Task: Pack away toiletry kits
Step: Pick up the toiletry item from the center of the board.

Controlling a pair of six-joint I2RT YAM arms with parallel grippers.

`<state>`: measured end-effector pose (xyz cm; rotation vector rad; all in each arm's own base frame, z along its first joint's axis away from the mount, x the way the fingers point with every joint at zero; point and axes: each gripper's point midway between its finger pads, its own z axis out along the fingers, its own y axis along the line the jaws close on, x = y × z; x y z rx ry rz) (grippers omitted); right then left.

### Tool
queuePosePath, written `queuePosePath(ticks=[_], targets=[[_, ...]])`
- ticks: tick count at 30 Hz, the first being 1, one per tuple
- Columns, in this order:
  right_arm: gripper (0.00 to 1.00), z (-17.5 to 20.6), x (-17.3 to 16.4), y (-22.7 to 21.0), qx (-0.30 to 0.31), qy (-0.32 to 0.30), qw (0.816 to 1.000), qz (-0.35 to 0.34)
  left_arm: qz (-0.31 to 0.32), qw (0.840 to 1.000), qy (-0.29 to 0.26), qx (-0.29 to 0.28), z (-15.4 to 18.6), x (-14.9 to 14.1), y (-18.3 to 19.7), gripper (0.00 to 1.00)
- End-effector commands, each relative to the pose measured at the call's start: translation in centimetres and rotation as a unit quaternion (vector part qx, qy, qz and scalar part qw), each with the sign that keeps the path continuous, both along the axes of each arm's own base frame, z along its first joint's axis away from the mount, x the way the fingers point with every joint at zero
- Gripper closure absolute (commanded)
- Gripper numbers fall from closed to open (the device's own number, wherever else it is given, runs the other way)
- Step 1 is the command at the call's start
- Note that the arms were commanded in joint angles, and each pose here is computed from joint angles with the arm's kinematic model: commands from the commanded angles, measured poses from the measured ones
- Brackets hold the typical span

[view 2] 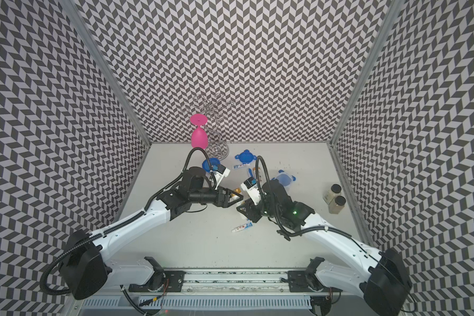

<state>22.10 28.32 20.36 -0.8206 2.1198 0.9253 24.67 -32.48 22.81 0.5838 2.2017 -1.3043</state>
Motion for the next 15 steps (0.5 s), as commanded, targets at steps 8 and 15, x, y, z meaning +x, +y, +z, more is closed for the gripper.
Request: queuePosePath(ticks=[8, 15], targets=[[0.7, 3.3, 1.2, 1.2, 0.042, -0.052, 0.998, 0.009, 0.031, 0.999, -0.021, -0.016, 1.6, 1.2, 0.6, 1.0], [0.25, 3.0, 3.6, -0.1, -0.002, -0.053, 0.996, -0.064, 0.173, 0.98, -0.075, 0.068, 2.8, 7.1, 9.3, 1.0]])
